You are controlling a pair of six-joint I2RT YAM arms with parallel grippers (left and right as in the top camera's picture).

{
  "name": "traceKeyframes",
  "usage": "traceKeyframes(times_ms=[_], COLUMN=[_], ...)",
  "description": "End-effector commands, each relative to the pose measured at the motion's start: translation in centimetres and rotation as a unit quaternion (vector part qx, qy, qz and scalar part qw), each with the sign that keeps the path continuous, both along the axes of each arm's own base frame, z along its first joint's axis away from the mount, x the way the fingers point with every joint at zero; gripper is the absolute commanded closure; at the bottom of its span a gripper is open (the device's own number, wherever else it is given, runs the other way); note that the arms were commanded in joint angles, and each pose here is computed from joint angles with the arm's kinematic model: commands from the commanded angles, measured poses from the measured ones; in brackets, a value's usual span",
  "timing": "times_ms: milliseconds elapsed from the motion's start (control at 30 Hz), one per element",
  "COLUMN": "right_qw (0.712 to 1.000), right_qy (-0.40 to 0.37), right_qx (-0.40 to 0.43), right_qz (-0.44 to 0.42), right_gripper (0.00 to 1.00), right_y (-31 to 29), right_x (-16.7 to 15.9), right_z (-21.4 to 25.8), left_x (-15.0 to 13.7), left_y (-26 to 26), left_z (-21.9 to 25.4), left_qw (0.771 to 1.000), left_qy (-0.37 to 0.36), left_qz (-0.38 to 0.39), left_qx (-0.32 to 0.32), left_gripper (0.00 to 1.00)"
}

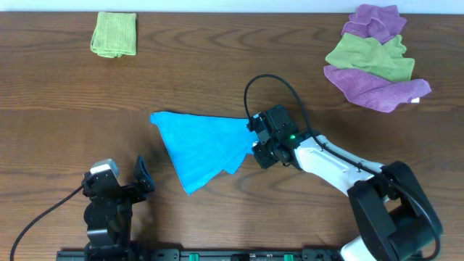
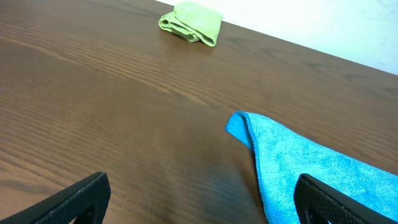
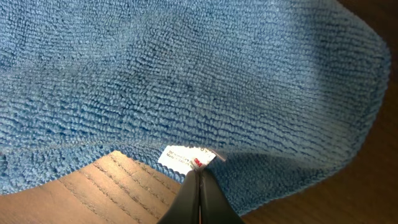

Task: Fold the cloth
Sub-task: 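Lift the blue cloth corner up and drag it toward the table center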

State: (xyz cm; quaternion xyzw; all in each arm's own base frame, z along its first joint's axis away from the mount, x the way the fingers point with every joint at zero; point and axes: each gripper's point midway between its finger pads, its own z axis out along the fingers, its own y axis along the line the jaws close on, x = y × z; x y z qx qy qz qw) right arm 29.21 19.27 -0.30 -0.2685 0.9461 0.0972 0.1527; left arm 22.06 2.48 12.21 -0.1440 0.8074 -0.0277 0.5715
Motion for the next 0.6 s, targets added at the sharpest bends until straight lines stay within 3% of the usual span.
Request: traceKeyframes(times_ms=[0,233,367,567], right_qw=[1.000,0.999,0.990,0.951], right_qy=[0.012,-0.028,-0.126,-0.265], right_qx=[-0.008,-0.004,-0.031,-0.072], right_qz=[-0.007,-0.018,-0.053,-0.139], right_gripper=[0.99,0.99,0.99,0.99], right_y=[0.0,0.9,-0.4,-5.8], right_x=[-0.3,2.8,7.5,14.9], right_z=[-0.3,6.0,11.9,21.5], left_x=[-0.1,0.0,-0.1,-0.1], left_y=[0.1,0.1,0.1,0.1], left_z=[-0.9,-0.9,-0.9,-0.9], left_qw=[1.000,1.000,1.000,1.000], left_qy=[0.011,0.011,0.011,0.011], left_qz=[0.000,0.000,0.000,0.000], left_qx=[0.009,0.009,0.009,0.009], left_gripper=[0.05,0.05,0.05,0.05])
